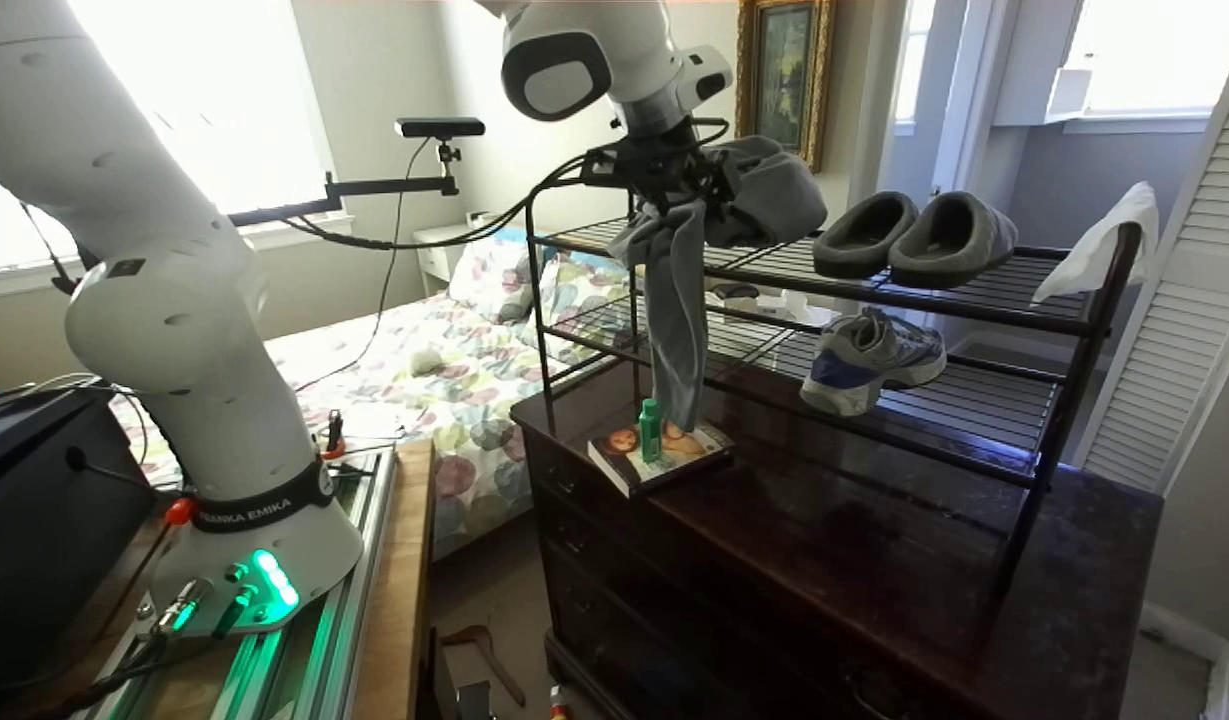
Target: Put the blue bottle on the book and put the grey cloth on the top rack
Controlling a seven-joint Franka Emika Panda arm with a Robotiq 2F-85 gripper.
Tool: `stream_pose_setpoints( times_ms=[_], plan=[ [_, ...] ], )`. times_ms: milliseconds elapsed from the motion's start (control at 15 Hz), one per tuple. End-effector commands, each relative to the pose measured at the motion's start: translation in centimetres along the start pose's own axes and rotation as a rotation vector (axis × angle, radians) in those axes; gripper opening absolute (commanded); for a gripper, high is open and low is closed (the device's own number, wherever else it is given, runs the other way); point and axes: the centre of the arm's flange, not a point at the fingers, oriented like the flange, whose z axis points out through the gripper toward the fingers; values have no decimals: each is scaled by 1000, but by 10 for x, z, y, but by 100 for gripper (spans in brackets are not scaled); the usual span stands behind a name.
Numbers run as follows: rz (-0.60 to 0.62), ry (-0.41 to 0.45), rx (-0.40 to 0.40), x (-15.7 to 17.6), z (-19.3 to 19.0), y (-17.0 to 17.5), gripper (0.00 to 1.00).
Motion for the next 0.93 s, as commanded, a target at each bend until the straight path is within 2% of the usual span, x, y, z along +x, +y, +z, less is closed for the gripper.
stream_pose_setpoints(
  times_ms=[0, 267, 467, 867],
  plan=[
    [99, -65, -42, -36, -25, -1, 100],
    [171, -129, -46, -70, -37, 13, 100],
    [193, -168, -14, -91, -29, 21, 100],
    [185, -153, 52, -108, -7, 28, 100]
  ],
)
